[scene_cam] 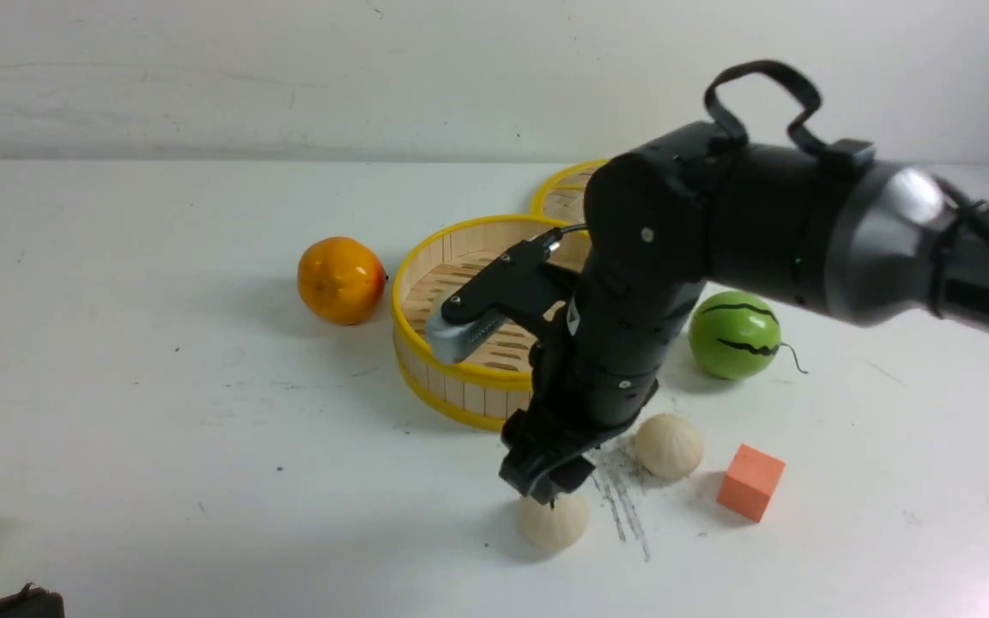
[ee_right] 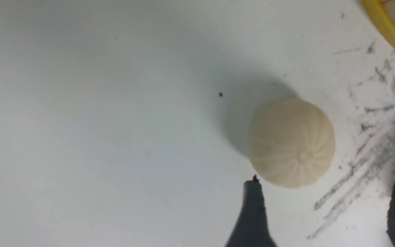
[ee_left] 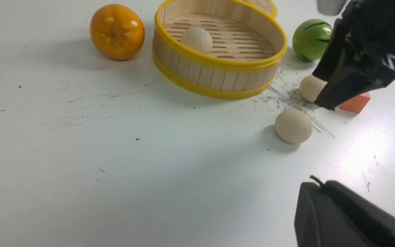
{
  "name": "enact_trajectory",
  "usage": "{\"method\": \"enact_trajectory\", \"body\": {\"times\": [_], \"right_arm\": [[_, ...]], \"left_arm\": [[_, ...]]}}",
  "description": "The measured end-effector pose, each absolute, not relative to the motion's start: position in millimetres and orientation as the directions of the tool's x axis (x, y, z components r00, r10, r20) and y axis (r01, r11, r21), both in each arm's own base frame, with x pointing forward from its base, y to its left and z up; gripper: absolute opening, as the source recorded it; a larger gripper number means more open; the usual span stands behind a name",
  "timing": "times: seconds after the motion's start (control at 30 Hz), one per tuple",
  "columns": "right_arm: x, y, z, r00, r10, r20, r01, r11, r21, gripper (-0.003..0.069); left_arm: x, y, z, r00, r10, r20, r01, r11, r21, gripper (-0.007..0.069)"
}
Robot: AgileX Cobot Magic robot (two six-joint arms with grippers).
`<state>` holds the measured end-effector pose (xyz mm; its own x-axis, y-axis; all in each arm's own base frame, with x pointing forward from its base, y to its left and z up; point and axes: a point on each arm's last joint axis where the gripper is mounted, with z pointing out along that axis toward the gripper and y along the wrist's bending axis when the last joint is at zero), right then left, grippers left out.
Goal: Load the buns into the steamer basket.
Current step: Use the right arm to grab a steamed stuffed bun, then use the right arm to put the steamed stuffed bun into the steamer
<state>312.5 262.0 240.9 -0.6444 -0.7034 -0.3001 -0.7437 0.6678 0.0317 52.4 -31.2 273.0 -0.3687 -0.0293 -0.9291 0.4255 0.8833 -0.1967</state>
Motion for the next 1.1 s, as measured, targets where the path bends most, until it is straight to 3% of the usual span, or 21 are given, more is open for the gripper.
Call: {"method": "enact_trajectory", "body": {"times": [0.17, 0.3, 0.47, 0.6, 0.67, 0.8, 0.9, 1.03, 1.1], "right_arm": [[321, 269, 215, -0.654, -0.703, -0.279, -0.739, 0.673, 0.036, 0.0520], [325, 272, 190, -0.663, -0.713, -0.228, -0.738, 0.674, 0.040, 0.0444], [328, 271, 186, -0.653, -0.727, -0.212, -0.746, 0.665, 0.015, 0.0237], [335, 273, 212, -0.632, -0.733, -0.251, -0.752, 0.658, -0.028, 0.0027], [339, 275, 226, -0.630, -0.724, -0.281, -0.747, 0.664, -0.038, 0.0019], [353, 282, 281, -0.584, -0.683, -0.438, -0.729, 0.679, -0.087, 0.0020], [372, 279, 313, -0.563, -0.600, -0.568, -0.665, 0.737, -0.119, 0.0020], [394, 272, 314, -0.588, -0.500, -0.636, -0.581, 0.808, -0.098, 0.0020], [412, 266, 295, -0.623, -0.451, -0.639, -0.531, 0.844, -0.078, 0.0022]], "left_arm": [[52, -31, 273, -0.369, -0.029, -0.929, 0.425, 0.883, -0.197, -0.0011], [52, -31, 273, -0.368, -0.028, -0.929, 0.426, 0.884, -0.196, -0.0011], [52, -31, 273, -0.368, -0.028, -0.929, 0.425, 0.884, -0.195, -0.0009], [52, -31, 273, -0.367, -0.026, -0.930, 0.425, 0.884, -0.193, -0.0006], [52, -31, 273, -0.367, -0.026, -0.930, 0.425, 0.884, -0.193, -0.0004], [52, -31, 273, -0.367, -0.025, -0.930, 0.426, 0.884, -0.192, -0.0003], [53, -31, 273, -0.366, -0.024, -0.930, 0.425, 0.885, -0.191, 0.0001], [52, -31, 272, -0.374, -0.017, -0.927, 0.424, 0.886, -0.187, 0.0003], [52, -30, 271, -0.382, -0.005, -0.924, 0.422, 0.889, -0.179, 0.0004]]}}
